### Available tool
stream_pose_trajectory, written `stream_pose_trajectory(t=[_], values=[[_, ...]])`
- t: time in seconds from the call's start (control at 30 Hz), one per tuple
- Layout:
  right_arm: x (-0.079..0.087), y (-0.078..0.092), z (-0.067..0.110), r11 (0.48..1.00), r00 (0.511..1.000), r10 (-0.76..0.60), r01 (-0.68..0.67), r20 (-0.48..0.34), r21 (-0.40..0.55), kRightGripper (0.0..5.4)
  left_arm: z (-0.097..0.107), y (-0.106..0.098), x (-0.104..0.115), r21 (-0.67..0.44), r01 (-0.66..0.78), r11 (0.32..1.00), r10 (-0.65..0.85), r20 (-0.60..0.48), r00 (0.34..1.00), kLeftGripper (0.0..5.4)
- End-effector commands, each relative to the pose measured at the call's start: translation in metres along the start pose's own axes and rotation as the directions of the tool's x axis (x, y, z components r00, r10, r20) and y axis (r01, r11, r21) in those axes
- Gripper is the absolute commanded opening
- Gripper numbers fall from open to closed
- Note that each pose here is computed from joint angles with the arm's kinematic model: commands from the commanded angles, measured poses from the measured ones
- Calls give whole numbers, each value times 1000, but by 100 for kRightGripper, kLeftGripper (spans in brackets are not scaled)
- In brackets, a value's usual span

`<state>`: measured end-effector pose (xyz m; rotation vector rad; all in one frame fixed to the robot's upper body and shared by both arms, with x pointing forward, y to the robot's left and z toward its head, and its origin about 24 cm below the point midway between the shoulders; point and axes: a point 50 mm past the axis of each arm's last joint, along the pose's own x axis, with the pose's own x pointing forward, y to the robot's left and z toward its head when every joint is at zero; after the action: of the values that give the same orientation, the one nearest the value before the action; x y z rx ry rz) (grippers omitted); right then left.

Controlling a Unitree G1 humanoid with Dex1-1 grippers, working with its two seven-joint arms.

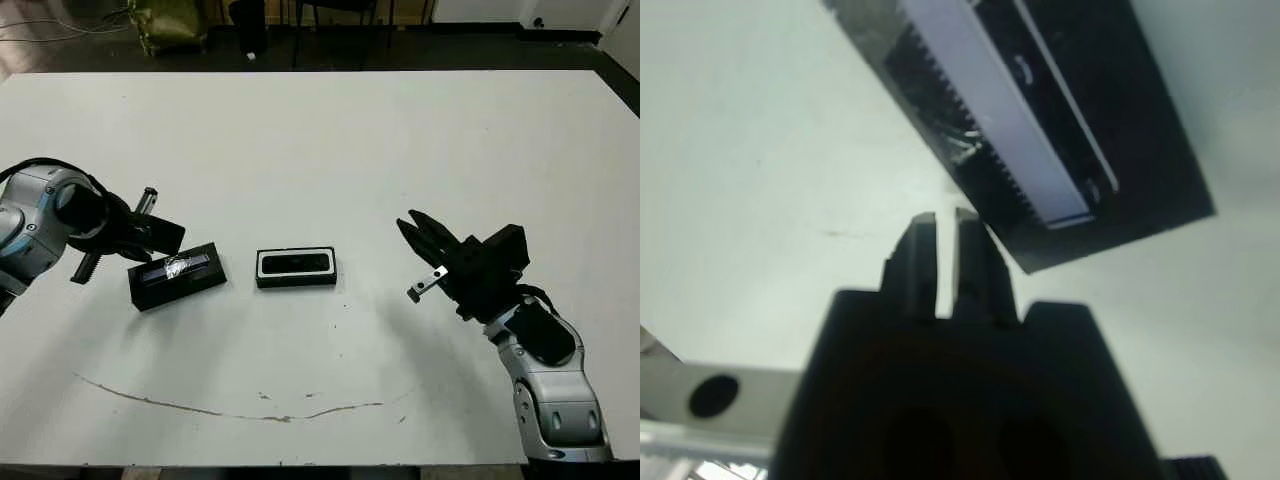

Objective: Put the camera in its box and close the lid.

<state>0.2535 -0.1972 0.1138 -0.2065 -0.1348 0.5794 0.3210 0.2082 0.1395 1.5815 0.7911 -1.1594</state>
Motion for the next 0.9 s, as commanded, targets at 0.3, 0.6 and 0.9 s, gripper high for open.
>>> stream_pose_trajectory(t=[0.3, 0.6, 0.9], values=[[-3, -1, -6, 1000, 1000, 10, -10, -10, 3, 1, -8, -14, 4, -39, 67, 997, -66, 8, 998, 0], [-5, 0, -7, 1000, 1000, -6, 6, -26, -15, 1, 0, -19, 6, 37, 102, 994, -103, 43, 994, 0], [-6, 3, -12, 1000, 1000, 5, -5, 3, -2, 1, -19, -18, 4, -29, 100, 995, -100, -21, 995, 0]])
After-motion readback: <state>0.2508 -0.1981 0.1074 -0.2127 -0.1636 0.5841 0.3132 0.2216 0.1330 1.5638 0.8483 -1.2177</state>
